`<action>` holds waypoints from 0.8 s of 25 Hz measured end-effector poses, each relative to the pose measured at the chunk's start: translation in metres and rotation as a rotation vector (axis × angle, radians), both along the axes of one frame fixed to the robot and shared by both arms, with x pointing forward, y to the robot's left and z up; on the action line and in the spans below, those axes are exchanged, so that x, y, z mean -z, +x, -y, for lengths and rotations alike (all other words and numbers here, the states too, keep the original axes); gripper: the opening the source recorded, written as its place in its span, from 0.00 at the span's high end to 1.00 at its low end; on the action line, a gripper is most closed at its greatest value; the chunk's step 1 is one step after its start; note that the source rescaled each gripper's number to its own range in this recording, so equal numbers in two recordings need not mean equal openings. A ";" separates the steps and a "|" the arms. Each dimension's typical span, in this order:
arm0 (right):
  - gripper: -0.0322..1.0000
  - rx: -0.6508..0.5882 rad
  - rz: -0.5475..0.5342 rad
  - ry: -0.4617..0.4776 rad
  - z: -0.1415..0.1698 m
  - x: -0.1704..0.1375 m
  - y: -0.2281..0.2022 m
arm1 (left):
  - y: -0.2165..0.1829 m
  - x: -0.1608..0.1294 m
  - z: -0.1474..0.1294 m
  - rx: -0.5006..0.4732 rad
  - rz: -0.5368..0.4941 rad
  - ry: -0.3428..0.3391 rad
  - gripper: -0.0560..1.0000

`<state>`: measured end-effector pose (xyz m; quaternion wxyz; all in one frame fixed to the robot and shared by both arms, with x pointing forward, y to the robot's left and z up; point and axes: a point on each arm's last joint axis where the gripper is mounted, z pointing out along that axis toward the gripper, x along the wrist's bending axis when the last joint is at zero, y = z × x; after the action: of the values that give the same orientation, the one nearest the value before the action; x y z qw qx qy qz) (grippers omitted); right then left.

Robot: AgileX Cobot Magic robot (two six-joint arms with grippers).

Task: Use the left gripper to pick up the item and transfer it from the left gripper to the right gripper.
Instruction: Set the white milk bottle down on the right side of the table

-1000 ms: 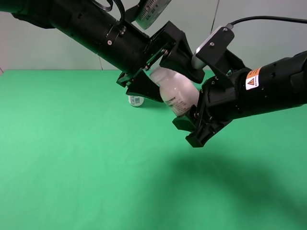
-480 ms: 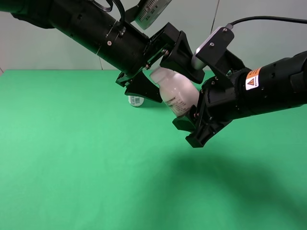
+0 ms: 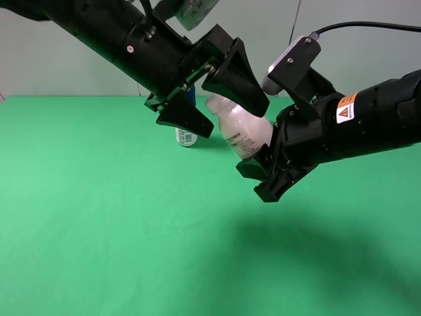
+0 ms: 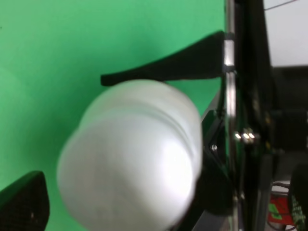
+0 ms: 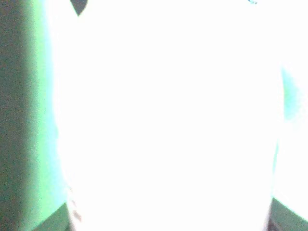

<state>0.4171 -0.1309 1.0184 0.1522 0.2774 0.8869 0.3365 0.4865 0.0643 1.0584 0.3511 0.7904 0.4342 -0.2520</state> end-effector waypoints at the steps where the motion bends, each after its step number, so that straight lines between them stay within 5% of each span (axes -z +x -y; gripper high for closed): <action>1: 0.90 0.000 -0.001 -0.001 0.000 0.000 0.000 | -0.001 -0.002 -0.002 0.001 0.009 0.011 0.01; 10: 0.90 0.000 -0.002 -0.001 0.000 0.000 0.000 | -0.014 -0.024 -0.017 0.005 0.083 0.078 0.01; 20: 0.90 0.000 -0.002 -0.001 0.000 0.000 0.000 | -0.044 -0.072 -0.051 -0.054 0.277 0.138 0.00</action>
<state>0.4170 -0.1309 1.0182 0.1516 0.2774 0.8873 0.3359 0.4424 0.1154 1.1309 0.3590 0.8280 0.4189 -0.1006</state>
